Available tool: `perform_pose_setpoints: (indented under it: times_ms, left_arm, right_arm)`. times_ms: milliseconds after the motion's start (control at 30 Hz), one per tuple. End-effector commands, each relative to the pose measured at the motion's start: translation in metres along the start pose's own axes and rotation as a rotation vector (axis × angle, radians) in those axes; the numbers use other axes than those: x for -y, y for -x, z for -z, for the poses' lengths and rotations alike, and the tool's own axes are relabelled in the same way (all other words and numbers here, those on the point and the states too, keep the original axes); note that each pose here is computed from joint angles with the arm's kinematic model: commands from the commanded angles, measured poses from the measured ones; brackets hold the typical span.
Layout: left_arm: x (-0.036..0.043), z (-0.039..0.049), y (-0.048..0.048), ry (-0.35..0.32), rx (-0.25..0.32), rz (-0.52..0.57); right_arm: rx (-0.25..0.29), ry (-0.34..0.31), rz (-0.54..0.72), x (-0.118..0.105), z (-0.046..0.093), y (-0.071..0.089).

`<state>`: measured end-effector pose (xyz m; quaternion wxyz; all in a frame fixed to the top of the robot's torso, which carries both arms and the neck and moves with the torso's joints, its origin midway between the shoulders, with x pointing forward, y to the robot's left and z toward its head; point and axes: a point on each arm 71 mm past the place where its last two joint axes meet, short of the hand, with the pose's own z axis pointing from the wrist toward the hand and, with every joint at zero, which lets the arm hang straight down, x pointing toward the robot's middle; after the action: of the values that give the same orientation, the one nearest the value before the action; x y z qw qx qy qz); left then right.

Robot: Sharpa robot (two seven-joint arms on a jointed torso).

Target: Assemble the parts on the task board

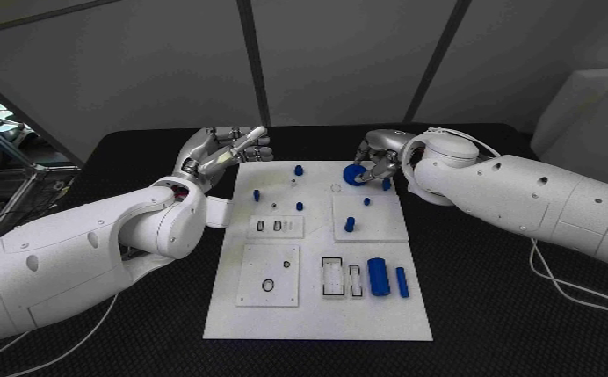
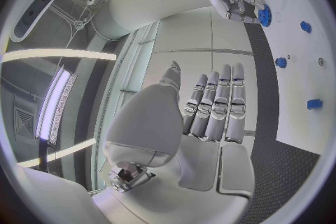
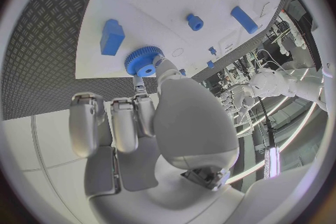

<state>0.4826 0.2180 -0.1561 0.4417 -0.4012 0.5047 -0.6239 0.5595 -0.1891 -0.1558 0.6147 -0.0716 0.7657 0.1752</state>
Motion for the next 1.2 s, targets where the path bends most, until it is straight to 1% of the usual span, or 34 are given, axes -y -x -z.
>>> perform_pose_setpoints:
  times_ms: [33, 167, 300, 433, 567, 700, 800, 900, 1000, 1200]
  left_arm:
    - [0.0014, -0.0006, -0.0010, -0.007, -0.009, 0.004]
    - [0.0014, -0.0006, -0.0009, -0.007, -0.009, 0.004]
    - [0.0013, -0.0007, -0.0005, -0.007, -0.009, 0.003]
    - [0.0012, -0.0008, -0.0002, -0.006, -0.008, 0.003]
    - [0.0010, -0.0009, 0.0006, -0.006, -0.007, 0.002]
    - [0.0009, -0.0010, 0.0013, -0.005, -0.005, 0.001]
    - [0.0008, -0.0010, 0.0019, -0.005, -0.003, 0.000]
    - [0.0006, -0.0013, 0.0020, -0.005, -0.003, 0.000]
    - [0.0005, -0.0015, 0.0027, -0.005, -0.001, -0.001]
    - [0.0003, -0.0020, 0.0031, -0.006, 0.001, -0.002]
  right_arm:
    - [-0.009, 0.012, 0.008, -0.002, 0.000, -0.003]
    - [0.030, 0.007, 0.003, -0.001, 0.000, -0.001]
    - [0.096, -0.005, 0.013, -0.001, 0.001, 0.004]
    - [0.150, -0.001, 0.014, -0.003, 0.004, 0.007]
    - [0.206, 0.024, 0.008, -0.011, 0.009, 0.011]
    - [0.244, 0.059, 0.008, -0.023, 0.017, 0.014]
    - [0.264, 0.100, 0.022, -0.040, 0.021, 0.015]
    - [0.274, 0.136, 0.043, -0.057, 0.021, 0.015]
    - [0.277, 0.171, 0.068, -0.076, 0.018, 0.013]
    - [0.268, 0.211, 0.109, -0.103, 0.009, 0.005]
